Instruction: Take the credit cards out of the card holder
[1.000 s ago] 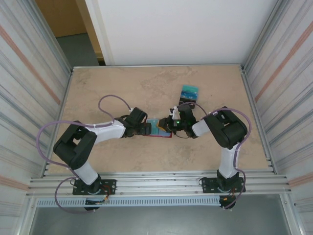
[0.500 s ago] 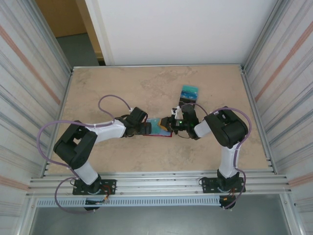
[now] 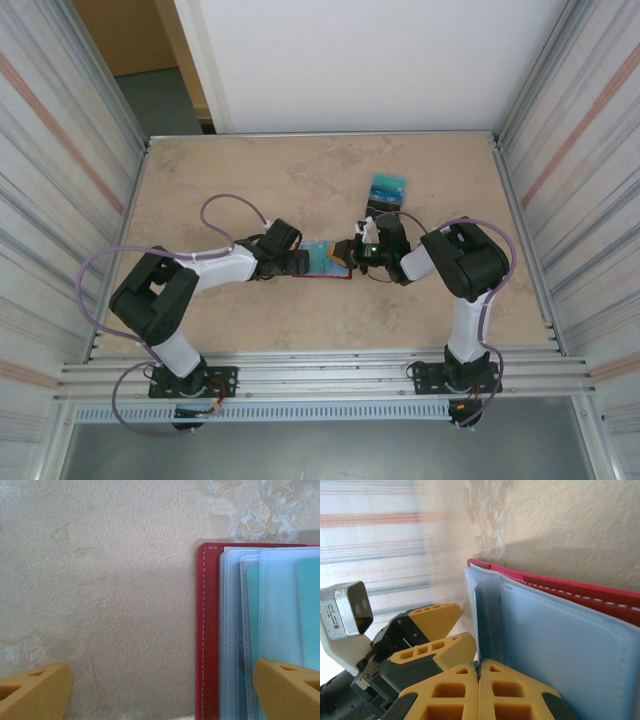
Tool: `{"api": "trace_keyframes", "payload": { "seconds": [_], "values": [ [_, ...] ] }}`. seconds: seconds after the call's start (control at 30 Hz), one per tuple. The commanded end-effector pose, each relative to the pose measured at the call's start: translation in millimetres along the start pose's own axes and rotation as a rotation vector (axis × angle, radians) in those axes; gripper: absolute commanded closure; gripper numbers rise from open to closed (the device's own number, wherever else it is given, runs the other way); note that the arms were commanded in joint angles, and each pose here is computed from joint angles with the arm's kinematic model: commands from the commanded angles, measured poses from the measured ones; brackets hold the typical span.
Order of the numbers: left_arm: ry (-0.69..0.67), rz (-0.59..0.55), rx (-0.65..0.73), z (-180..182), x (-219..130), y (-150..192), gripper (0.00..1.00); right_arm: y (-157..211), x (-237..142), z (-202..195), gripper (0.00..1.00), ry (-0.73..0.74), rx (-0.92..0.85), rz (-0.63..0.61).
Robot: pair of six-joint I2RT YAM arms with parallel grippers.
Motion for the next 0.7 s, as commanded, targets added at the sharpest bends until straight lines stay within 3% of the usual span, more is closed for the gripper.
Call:
{"api": "trace_keyframes", "payload": {
  "seconds": [0.0,0.2,0.4,0.67],
  "values": [
    [-0.083,0.155,0.01,19.8,-0.1,36.2,0.06,-0.1,-3.4,0.6,0.98,0.036,-0.013,0.004],
    [-0.008,0.089,-0.014,9.9,-22.1,21.1,0.06,6.1,-0.9,0.9,0.97,0.178,-0.058,0.043],
    [0.079,-0.001,-0.01,-1.9,-38.2,5.9,0.05,8.6,6.9,4.4,0.96,0.207,-0.083,0.066],
    [0.024,0.008,0.05,-8.2,-19.0,2.5,0.01,10.4,7.7,4.1,0.96,0.232,-0.08,0.072]
  ]
}}
Point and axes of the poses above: each hand's point on the last joint's axis, 136 mm out from that joint toward the fingers, its own x axis out along the fingers, its own z axis along the line the jaws close on, y = z × x, the point moved 7 cm from there along -x, back along the fingers, and after that the axes turned 4 degrees about -x, right-handed, at the moved point
